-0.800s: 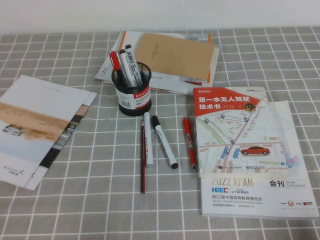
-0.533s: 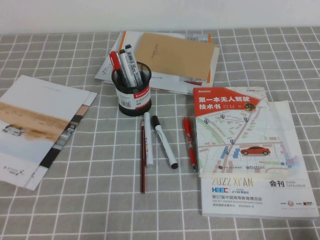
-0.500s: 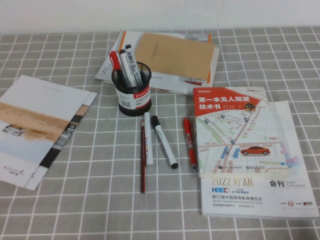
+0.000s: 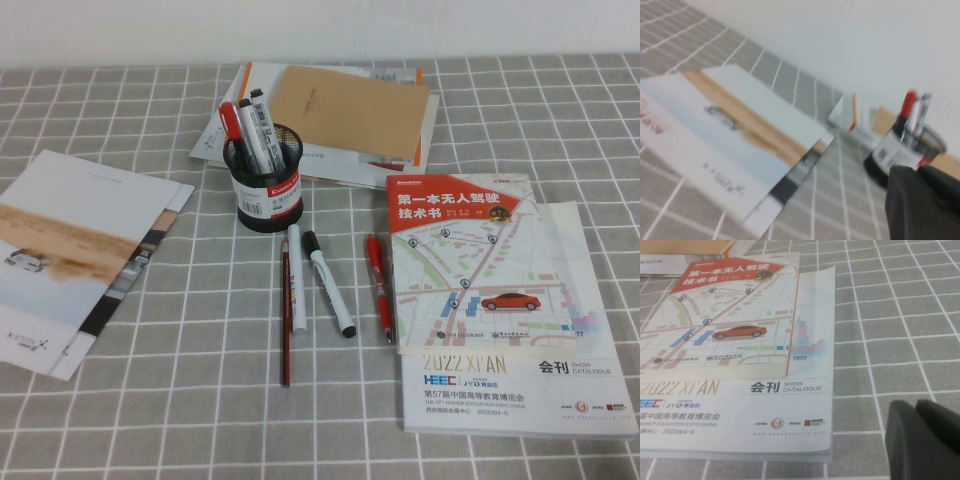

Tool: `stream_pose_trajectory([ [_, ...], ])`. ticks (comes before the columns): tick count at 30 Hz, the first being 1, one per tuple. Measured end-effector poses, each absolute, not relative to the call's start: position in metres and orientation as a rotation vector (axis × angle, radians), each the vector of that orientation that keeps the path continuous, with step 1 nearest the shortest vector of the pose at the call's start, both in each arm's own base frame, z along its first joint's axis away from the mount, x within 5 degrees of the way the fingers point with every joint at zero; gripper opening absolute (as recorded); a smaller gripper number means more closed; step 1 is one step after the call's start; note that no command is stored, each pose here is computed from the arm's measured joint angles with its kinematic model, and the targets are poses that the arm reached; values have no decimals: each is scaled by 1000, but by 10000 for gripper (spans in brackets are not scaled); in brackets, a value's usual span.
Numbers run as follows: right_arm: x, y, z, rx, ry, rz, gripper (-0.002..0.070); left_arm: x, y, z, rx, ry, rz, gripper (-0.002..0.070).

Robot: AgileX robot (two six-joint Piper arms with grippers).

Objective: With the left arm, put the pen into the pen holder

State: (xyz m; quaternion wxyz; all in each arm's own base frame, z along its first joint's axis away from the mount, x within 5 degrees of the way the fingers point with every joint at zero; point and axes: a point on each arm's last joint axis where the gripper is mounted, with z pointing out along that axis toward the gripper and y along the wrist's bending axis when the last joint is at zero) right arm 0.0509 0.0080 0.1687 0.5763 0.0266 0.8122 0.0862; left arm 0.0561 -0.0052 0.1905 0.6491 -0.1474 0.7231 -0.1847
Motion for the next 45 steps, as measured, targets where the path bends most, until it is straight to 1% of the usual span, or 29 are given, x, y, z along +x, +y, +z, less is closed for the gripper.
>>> stream_pose_trajectory([
  [4, 51, 8, 169, 62, 1901, 202, -13, 56, -5, 194, -333, 1601, -421, -5],
  [12, 51, 8, 169, 62, 1901, 202, -13, 56, -5, 194, -333, 1601, -421, -5],
  [17, 51, 8, 169, 62, 1901, 202, -13, 56, -5, 193, -348, 1644, -435, -5],
  [20, 51, 8, 169, 62, 1901, 202, -13, 56, -6, 207, -353, 1697, -437, -5],
  [22, 51, 8, 169, 62, 1901, 202, -13, 58, -8, 221, -357, 1760, -435, -5],
  [25, 51, 8, 169, 62, 1901, 202, -13, 64, -10, 239, -351, 1912, -413, -5],
  [29, 51, 8, 169, 62, 1901, 202, -13, 79, -14, 256, -309, 2186, -364, -5],
  [33, 51, 8, 169, 62, 1901, 202, -13, 97, -18, 266, -209, 2421, -331, -5],
  [36, 51, 8, 169, 62, 1901, 202, -13, 116, -21, 267, -173, 2518, -327, -5],
  [40, 51, 8, 169, 62, 1901, 202, -13, 143, -27, 265, -137, 2613, -375, -5],
  [44, 51, 8, 169, 62, 1901, 202, -13, 171, -43, 259, -57, 2690, -420, -5],
  [45, 51, 8, 169, 62, 1901, 202, -13, 179, -52, 257, -14, 2711, -432, -5],
])
